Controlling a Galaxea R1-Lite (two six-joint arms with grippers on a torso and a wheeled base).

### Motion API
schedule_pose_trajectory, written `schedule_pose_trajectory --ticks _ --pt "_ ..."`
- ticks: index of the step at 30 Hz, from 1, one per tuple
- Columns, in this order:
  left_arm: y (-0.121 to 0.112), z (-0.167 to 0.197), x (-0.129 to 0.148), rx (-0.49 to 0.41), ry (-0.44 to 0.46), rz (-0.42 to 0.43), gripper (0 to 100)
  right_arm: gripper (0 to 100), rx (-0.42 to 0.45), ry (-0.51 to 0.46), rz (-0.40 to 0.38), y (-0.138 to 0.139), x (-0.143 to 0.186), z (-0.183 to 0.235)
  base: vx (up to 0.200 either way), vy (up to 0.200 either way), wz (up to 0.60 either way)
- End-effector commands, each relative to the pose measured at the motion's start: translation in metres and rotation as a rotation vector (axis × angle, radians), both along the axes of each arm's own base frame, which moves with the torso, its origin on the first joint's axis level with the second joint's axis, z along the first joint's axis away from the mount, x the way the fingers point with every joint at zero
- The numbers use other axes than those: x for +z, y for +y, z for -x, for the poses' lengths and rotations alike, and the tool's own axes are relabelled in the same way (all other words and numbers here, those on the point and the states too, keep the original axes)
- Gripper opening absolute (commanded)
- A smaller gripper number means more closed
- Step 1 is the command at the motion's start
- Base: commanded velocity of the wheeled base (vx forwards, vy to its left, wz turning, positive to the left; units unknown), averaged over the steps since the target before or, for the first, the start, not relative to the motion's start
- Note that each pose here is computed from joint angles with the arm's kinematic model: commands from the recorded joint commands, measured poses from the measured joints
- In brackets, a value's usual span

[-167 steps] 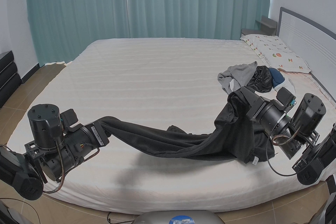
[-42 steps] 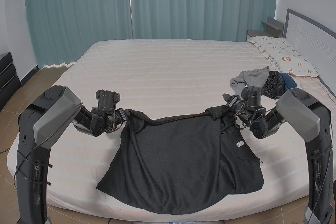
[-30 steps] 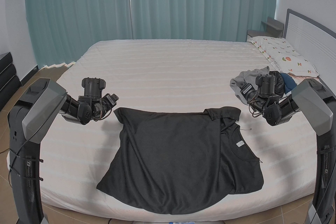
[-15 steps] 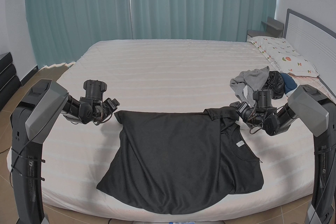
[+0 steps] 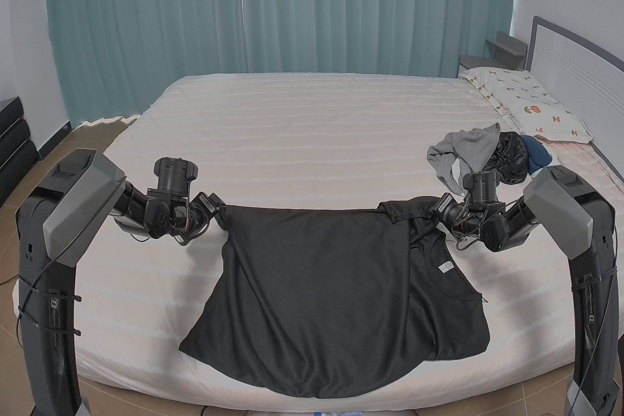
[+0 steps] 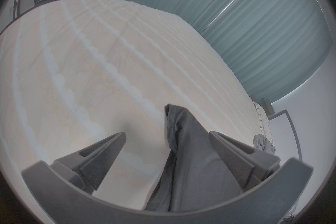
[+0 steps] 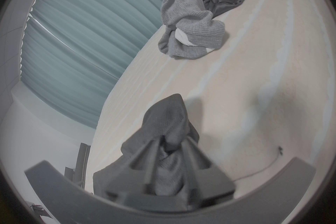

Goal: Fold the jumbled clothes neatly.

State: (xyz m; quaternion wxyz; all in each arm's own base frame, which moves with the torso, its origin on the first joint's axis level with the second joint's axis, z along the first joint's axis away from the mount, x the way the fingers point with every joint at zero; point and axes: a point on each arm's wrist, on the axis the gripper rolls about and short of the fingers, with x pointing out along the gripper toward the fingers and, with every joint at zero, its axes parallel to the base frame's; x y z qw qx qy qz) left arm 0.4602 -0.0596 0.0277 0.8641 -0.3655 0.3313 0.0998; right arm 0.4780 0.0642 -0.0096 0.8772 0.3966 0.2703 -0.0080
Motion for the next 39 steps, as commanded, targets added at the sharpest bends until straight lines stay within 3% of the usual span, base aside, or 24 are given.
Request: schedule_pose_trajectory --ticks 1,3,11,14,17,24,25,31,39 --pt "0.001 0.013 0.005 0.0 0.022 0.038 100 0 -0.005 -0.016 0.0 0.004 -0.006 -0.015 0.0 0.0 0.0" --pt "0.001 0.015 0.006 -0.001 0.02 0.045 100 0 -0.009 -0.039 -0.001 0.004 -0.001 -0.019 0.0 0.0 0.0" --pt "-0.008 0.021 0.003 -0.02 -0.051 0.064 100 0 -0.134 -0.321 -0.003 -0.001 0.068 -0.056 0.0 0.0 0.0" --pt "-0.016 0.022 0.001 -0.037 -0.055 0.065 100 0 -0.166 -0.375 -0.003 -0.001 0.07 -0.068 0.0 0.0 0.0" --pt "-0.023 0.022 0.002 -0.054 -0.07 0.067 100 0 -0.216 -0.344 0.029 0.0 0.048 -0.074 0.0 0.0 0.0" --pt "-0.027 0.014 -0.003 -0.062 -0.09 0.068 100 0 -0.215 -0.217 0.059 0.001 0.019 -0.072 0.0 0.0 0.0" --pt "-0.028 0.011 -0.005 -0.062 -0.092 0.066 100 100 -0.214 -0.201 0.061 0.002 0.018 -0.071 0.0 0.0 0.0" --pt "-0.033 0.002 -0.016 -0.071 -0.091 0.062 100 100 -0.211 -0.143 0.076 0.002 0.011 -0.063 0.0 0.0 0.0" --pt "-0.039 -0.019 -0.025 -0.098 -0.129 0.026 100 100 -0.209 -0.108 0.063 -0.016 0.03 -0.039 0.0 0.0 0.0"
